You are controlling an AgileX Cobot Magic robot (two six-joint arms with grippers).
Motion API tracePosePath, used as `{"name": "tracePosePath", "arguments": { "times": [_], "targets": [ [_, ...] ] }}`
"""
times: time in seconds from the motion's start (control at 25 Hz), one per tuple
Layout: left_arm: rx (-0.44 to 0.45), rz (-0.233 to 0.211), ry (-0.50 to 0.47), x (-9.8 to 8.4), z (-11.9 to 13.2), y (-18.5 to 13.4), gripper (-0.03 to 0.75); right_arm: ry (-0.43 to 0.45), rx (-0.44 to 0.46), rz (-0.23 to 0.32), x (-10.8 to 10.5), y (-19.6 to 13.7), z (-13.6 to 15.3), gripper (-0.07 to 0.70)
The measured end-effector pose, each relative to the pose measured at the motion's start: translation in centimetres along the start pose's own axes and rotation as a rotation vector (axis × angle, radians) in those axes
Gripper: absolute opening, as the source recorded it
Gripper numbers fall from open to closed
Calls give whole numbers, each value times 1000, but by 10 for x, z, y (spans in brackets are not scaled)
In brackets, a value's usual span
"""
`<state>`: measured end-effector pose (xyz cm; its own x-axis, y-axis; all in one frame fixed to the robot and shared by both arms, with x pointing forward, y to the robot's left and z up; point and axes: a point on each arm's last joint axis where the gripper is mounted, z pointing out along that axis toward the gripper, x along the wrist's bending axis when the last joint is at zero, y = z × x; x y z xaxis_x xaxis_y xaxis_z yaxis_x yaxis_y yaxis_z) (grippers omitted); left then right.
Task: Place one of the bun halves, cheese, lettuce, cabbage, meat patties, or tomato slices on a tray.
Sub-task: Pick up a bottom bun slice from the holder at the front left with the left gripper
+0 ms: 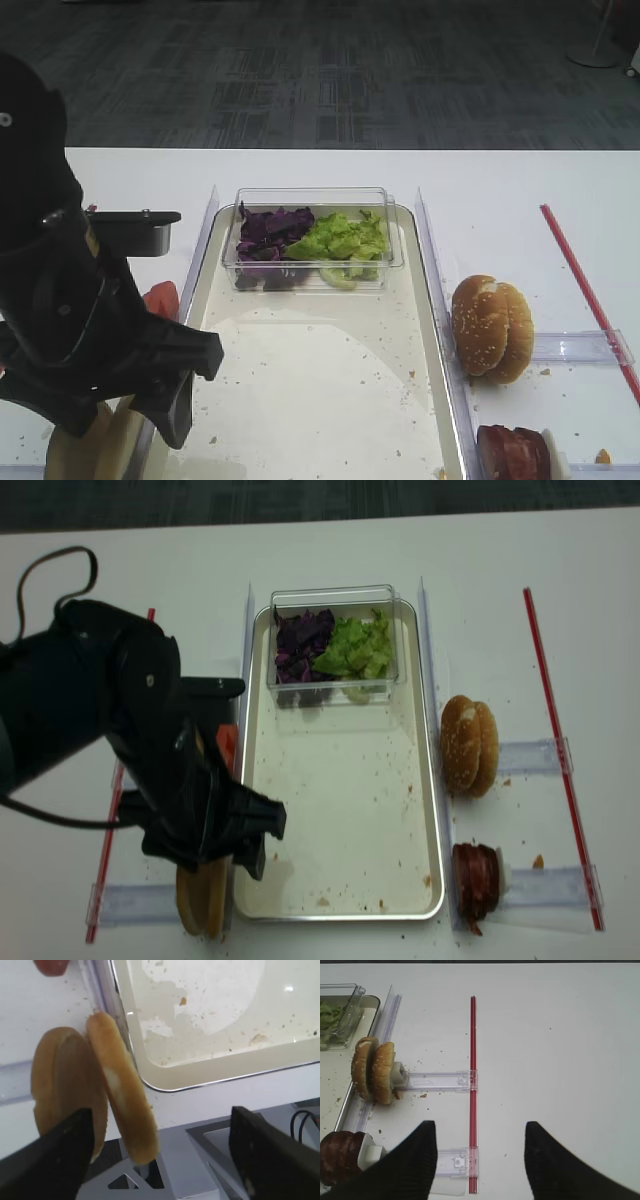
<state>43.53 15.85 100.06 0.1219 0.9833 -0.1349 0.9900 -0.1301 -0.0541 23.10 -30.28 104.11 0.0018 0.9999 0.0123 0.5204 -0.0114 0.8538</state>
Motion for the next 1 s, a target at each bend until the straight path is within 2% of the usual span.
{"name": "tracePosePath", "arguments": {
  "times": [0.36,1.0],
  "targets": [
    [37,-2,14,-2,16,8,513,0,0,0,0,0,0,426],
    [32,6,12,-2,16,9,431,0,0,0,0,0,0,426]
  ]
}}
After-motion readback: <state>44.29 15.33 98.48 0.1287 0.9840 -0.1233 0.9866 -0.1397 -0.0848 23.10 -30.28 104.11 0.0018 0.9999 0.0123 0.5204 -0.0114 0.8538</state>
